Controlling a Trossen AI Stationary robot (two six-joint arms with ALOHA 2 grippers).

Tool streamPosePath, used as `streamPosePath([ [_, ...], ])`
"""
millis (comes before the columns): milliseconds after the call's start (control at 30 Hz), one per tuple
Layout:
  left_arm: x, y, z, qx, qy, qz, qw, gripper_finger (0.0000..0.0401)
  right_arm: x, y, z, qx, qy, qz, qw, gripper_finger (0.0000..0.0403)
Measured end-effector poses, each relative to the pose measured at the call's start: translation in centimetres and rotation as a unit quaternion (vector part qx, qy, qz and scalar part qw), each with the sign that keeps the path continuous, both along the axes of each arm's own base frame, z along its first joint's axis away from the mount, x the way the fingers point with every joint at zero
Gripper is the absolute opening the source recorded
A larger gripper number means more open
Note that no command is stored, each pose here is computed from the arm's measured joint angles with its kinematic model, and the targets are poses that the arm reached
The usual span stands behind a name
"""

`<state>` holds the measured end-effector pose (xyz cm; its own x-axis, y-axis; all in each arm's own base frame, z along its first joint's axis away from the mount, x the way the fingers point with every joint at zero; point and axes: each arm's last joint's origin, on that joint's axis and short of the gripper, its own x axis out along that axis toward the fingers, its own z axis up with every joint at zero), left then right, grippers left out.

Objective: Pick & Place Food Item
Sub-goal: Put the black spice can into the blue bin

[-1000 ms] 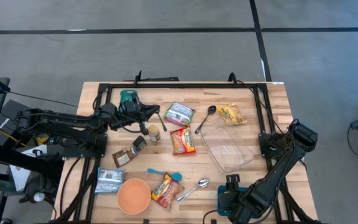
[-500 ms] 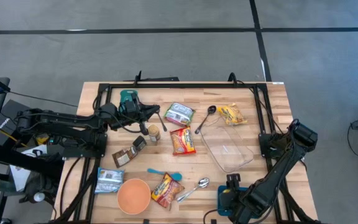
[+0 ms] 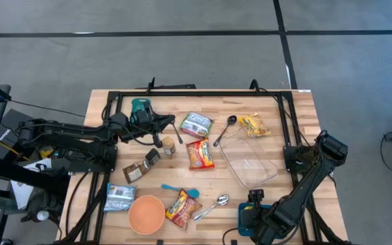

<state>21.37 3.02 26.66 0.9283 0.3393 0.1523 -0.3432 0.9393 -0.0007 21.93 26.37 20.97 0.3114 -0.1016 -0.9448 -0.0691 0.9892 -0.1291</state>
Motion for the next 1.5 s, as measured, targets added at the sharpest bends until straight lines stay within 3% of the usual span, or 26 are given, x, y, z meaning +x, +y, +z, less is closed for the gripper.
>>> streamPosePath([
  [867,0.0,0.0,0.0,0.0,0.0,0.0,1.0,0.0,0.2,0.1,0.3,-0.059,-0.079,0.019,0.995,0.0397],
  [1500,0.0,0.0,0.0,0.0,0.0,0.0,1.0,0.0,2.6,-0.4,1.2,-0.142,-0.25,-0.014,0.958,0.0396],
])
